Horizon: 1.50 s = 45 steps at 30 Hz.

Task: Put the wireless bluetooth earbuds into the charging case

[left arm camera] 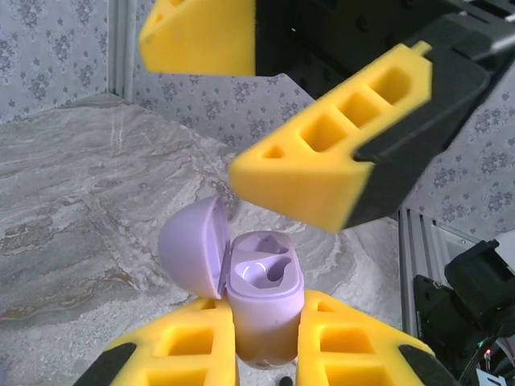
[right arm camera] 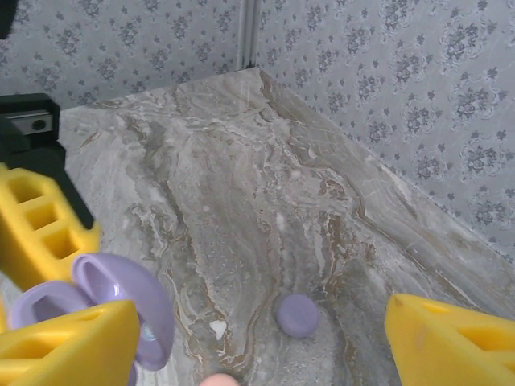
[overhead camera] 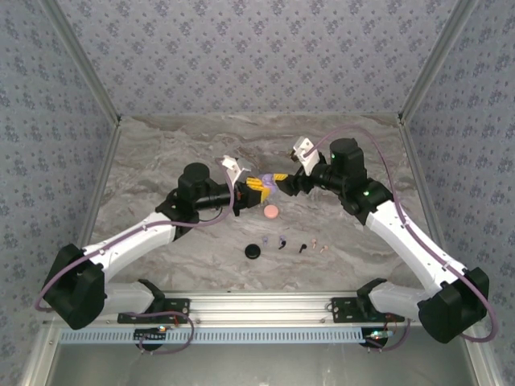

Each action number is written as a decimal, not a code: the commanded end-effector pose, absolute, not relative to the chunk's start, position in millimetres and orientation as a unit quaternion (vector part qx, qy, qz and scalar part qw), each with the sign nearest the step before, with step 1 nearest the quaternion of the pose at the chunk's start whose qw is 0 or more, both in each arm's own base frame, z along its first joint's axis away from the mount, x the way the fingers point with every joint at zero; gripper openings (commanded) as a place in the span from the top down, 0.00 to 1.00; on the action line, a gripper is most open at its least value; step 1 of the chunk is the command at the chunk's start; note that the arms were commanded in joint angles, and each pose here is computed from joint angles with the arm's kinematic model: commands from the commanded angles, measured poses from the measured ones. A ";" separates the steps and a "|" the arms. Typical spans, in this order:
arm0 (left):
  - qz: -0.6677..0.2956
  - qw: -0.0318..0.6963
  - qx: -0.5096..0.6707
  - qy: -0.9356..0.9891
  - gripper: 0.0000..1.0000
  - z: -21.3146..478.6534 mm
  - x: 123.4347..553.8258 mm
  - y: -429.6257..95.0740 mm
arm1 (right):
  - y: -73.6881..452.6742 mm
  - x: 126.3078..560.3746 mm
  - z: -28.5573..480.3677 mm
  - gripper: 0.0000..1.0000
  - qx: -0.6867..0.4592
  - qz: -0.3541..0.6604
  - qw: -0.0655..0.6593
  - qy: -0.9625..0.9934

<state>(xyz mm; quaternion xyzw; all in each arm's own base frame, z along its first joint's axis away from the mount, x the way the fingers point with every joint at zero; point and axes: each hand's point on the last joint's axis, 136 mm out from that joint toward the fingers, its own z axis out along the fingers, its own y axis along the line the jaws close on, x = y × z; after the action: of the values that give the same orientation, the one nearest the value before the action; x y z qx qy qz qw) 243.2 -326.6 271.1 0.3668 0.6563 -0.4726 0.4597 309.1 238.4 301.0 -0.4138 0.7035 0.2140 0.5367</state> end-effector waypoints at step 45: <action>-0.329 0.613 0.368 0.617 1.00 269.6 202.1 -241.1 | 274.0 204.2 70.3 0.61 -0.113 0.162 0.074 0.977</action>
<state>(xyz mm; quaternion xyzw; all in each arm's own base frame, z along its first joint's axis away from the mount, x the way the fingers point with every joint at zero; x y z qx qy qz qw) 206.1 -244.6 269.0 0.3593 0.6246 -0.3418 0.6033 196.3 257.7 68.3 -0.1443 0.9748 0.1553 0.0694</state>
